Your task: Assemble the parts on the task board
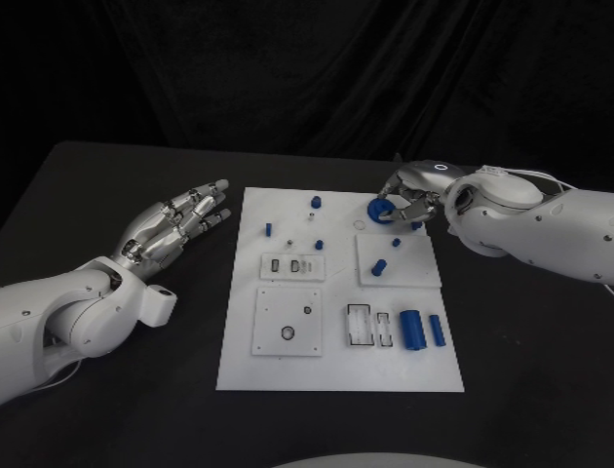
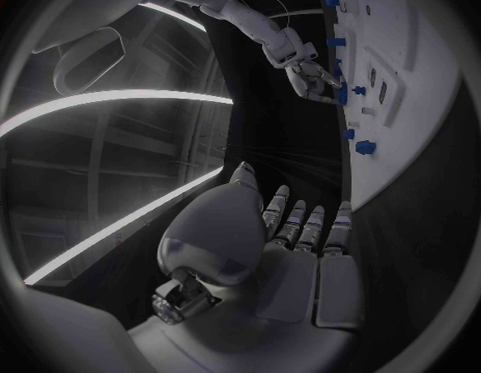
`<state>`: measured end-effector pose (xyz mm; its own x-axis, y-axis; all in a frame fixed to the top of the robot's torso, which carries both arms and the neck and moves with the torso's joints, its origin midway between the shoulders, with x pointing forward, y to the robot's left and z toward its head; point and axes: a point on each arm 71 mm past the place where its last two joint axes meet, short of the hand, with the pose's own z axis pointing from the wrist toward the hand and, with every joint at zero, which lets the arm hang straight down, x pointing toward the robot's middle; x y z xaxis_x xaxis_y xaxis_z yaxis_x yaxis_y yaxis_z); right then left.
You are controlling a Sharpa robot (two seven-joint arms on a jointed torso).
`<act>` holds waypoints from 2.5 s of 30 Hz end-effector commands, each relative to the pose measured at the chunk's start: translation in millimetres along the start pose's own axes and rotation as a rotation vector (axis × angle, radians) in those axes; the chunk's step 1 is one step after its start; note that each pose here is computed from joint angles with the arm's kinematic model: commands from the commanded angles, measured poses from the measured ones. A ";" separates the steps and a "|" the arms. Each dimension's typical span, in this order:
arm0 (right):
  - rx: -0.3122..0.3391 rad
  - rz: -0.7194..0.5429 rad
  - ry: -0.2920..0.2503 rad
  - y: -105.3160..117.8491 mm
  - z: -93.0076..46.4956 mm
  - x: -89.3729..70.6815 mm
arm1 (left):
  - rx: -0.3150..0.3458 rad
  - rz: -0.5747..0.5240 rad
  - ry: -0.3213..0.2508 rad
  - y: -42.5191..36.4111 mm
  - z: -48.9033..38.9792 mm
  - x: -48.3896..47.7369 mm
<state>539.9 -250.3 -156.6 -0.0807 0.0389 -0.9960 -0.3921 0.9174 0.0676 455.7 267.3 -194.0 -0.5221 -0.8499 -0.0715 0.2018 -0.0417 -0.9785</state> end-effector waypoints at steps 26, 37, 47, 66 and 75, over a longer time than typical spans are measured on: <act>-0.049 0.009 -0.045 8.5 -3.8 1.5 | 0.073 -0.010 0.009 -5.1 -1.3 0.3; -0.176 0.020 -0.148 50.1 -3.9 -26.0 | 0.070 -0.009 0.008 -5.2 -1.4 0.9; -0.287 0.017 -0.158 94.4 15.9 -28.9 | 0.070 -0.012 0.013 -4.4 0.9 2.8; -0.330 0.007 -0.098 126.8 43.2 -12.1 | 0.065 -0.010 0.013 -3.2 2.1 1.7; -0.313 0.004 -0.081 123.3 44.2 -9.7 | 0.064 -0.011 0.014 -3.1 2.2 1.9</act>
<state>532.8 -119.8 -138.9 -0.0030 0.1009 -0.9949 -0.6587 0.7483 0.0779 457.5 266.5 -195.0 -0.5252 -0.8480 -0.0712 0.2007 -0.0421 -0.9788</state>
